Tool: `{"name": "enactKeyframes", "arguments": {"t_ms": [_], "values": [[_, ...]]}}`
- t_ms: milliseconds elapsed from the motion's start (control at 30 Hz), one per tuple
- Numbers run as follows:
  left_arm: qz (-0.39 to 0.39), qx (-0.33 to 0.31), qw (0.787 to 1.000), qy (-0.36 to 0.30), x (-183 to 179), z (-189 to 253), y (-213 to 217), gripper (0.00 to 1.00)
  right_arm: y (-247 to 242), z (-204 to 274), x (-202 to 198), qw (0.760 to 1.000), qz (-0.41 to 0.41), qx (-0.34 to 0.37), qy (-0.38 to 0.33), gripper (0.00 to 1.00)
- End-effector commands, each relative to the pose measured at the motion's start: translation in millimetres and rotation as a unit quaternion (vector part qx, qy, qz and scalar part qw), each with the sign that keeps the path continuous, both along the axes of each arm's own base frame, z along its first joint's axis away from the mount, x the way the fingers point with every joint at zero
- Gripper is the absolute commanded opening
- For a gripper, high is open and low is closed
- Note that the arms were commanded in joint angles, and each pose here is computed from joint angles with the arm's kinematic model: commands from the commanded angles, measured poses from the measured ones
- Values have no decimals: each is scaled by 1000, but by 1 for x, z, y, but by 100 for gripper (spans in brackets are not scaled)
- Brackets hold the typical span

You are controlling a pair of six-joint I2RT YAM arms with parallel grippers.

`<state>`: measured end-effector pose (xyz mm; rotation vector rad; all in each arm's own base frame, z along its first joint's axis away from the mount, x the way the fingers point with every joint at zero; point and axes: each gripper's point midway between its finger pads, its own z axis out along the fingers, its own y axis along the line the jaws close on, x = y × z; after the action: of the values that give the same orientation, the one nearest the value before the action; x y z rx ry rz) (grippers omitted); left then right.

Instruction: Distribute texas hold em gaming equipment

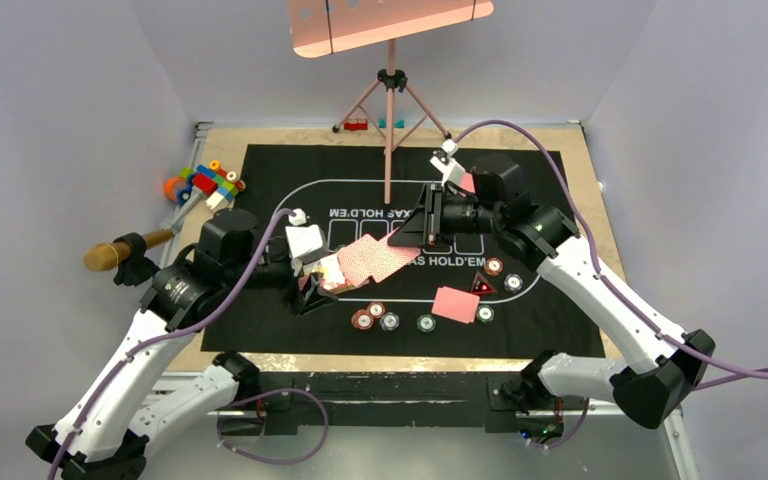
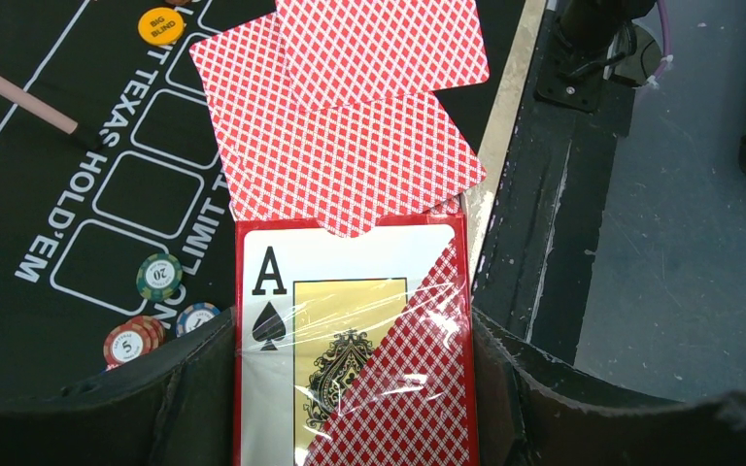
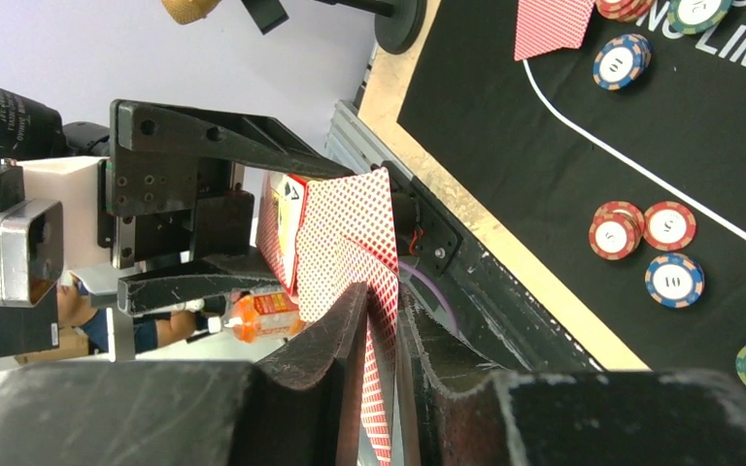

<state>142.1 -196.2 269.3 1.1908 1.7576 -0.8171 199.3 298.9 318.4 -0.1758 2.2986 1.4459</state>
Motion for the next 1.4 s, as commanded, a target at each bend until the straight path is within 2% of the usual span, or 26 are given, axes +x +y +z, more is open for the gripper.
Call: {"name": "enactKeyframes", "arguments": {"t_ms": [0,200,500,733,867,1033,1267,1367], "values": [[8,-30,999,-34,10,22,-5,0,-9,24,-7,999,7,8,-34,18],[9,-31,999,-40,12,25,-5,0,-12,35,-10,999,6,20,-37,0],[8,-32,998,-47,11,28,-4,0,-17,71,-11,996,8,56,-63,0],[1,-29,998,-52,7,28,-2,0,-45,101,20,990,-44,55,-124,0],[-5,-31,998,-52,3,30,-2,0,-60,81,53,985,-88,9,-147,0],[-12,-39,998,-56,-1,36,-2,0,-75,35,107,971,-147,-94,-163,0],[-19,-45,997,-55,-10,43,0,0,-81,-28,180,945,-188,-209,-167,0],[-19,-52,997,-60,-12,51,0,0,-86,-51,205,919,-215,-279,-174,0]]}}
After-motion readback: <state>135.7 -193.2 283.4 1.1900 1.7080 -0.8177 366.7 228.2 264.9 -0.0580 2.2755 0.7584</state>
